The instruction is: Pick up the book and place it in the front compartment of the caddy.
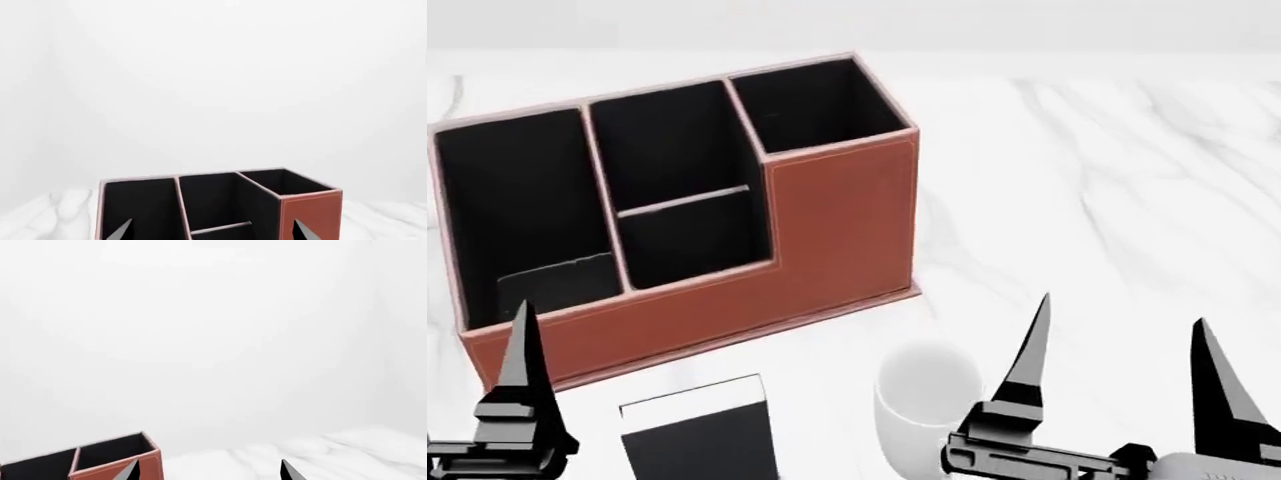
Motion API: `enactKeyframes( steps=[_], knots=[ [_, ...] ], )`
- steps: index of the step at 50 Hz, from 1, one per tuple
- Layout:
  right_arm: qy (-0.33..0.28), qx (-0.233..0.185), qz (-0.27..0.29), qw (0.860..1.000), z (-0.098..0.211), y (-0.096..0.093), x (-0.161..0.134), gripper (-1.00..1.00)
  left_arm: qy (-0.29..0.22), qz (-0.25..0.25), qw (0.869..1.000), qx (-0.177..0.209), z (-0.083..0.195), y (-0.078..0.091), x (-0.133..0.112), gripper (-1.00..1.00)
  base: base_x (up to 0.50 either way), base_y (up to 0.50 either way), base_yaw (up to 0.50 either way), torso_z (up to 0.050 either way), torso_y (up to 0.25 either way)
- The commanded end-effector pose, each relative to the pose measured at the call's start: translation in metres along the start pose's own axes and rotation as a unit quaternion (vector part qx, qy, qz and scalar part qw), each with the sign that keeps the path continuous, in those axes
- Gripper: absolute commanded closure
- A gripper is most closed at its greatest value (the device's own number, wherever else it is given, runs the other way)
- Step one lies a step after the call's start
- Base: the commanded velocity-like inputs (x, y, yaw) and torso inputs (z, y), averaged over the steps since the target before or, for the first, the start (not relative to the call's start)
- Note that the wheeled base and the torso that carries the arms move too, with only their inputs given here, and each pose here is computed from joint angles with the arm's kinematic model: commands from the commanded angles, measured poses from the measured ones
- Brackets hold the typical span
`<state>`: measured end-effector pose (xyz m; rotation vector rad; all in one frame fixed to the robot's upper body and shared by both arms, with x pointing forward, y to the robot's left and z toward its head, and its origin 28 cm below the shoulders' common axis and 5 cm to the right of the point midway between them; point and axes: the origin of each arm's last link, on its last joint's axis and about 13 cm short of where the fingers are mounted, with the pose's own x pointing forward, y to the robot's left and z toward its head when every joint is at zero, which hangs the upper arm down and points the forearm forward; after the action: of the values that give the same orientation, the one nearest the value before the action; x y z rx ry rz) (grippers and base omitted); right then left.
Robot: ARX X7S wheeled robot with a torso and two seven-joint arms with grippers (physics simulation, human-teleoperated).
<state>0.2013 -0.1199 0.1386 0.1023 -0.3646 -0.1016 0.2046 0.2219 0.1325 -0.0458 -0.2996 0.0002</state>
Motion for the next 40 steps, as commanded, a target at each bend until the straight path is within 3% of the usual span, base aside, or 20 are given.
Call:
enactKeyframes(
  steps=[1,34,40],
  knots=[
    [-0.018,-0.002,-0.003,1.000,0.0067,-0.0052,-0.0001,-1.00,-0.005,-0.006,1.000,-0.004,0.0052,0.0013,-0.0005,-1.00,0.50,0.00,0.00,0.000,0.000],
    [-0.006,0.009,-0.002,1.000,0.0057,-0.0087,0.0011,-1.00,-0.007,-0.010,1.000,-0.005,0.0046,0.0021,0.0005,-1.00,0.50,0.00,0.00,0.000,0.001],
    [0.010,0.019,-0.025,0.999,0.0043,-0.0100,0.0063,-1.00,-0.003,-0.011,1.000,-0.003,0.0034,0.0020,0.0008,-1.00,0.50,0.00,0.00,0.000,0.002]
  ],
)
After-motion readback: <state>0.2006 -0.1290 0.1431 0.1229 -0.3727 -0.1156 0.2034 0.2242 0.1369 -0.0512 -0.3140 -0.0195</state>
